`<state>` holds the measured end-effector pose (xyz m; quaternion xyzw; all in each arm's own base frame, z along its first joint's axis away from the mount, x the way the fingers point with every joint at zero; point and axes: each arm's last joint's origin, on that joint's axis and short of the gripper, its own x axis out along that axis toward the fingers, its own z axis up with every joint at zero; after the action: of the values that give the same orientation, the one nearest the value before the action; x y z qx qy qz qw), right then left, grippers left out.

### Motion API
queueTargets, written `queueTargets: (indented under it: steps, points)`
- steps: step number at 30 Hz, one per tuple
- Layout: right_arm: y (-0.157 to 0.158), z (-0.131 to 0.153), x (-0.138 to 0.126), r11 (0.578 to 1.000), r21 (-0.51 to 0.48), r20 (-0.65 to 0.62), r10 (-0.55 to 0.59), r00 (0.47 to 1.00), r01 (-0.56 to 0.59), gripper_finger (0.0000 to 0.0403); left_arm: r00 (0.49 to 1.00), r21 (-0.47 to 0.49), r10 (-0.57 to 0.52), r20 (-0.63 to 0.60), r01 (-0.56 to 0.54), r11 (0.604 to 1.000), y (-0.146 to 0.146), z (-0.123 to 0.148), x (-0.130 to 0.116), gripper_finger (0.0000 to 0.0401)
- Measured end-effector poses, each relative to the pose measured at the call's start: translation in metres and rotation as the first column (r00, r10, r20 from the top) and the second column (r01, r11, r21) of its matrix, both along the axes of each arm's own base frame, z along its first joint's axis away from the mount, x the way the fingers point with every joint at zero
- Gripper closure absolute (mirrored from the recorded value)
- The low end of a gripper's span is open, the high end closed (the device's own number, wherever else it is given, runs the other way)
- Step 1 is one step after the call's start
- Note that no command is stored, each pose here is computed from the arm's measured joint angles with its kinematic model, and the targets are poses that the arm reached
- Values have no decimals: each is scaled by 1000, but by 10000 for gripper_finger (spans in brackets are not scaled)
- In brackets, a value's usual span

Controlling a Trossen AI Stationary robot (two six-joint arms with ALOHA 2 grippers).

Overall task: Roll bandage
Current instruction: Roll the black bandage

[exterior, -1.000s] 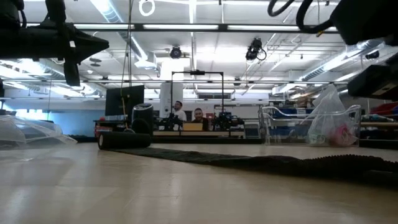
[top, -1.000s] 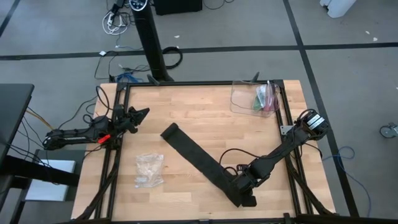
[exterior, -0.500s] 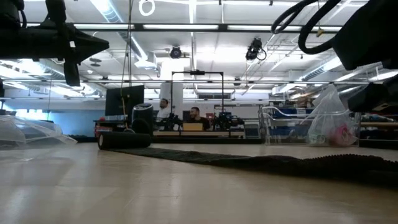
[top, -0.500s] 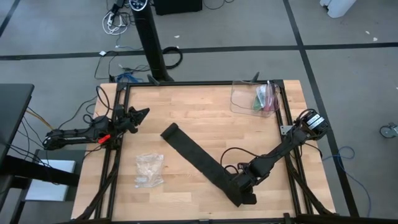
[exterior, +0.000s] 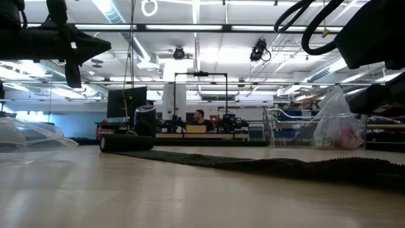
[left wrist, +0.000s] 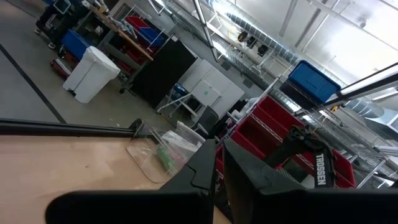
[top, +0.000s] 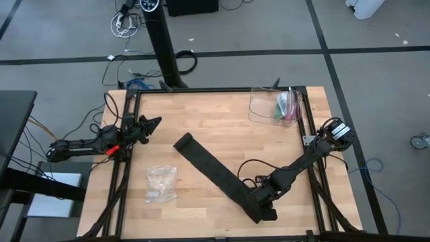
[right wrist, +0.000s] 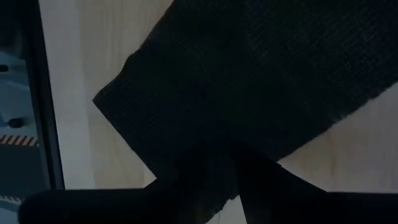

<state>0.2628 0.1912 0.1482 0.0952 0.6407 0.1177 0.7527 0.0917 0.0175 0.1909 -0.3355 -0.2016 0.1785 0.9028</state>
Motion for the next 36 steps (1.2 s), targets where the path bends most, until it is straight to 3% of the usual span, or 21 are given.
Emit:
queueTargets:
  steps: [13,26,36]
  points:
    - [0,0,0,1000,-5,8,31,999,-31,394,1000,0,0,1,0,1000,0,0,0,364]
    - [-2,6,5,999,21,-12,25,1000,-25,297,1000,-2,0,-21,0,1000,0,-2,1,364]
    - [-6,0,2,997,15,-15,72,997,-72,319,1000,-5,-1,-20,1,1000,0,-2,1,364]
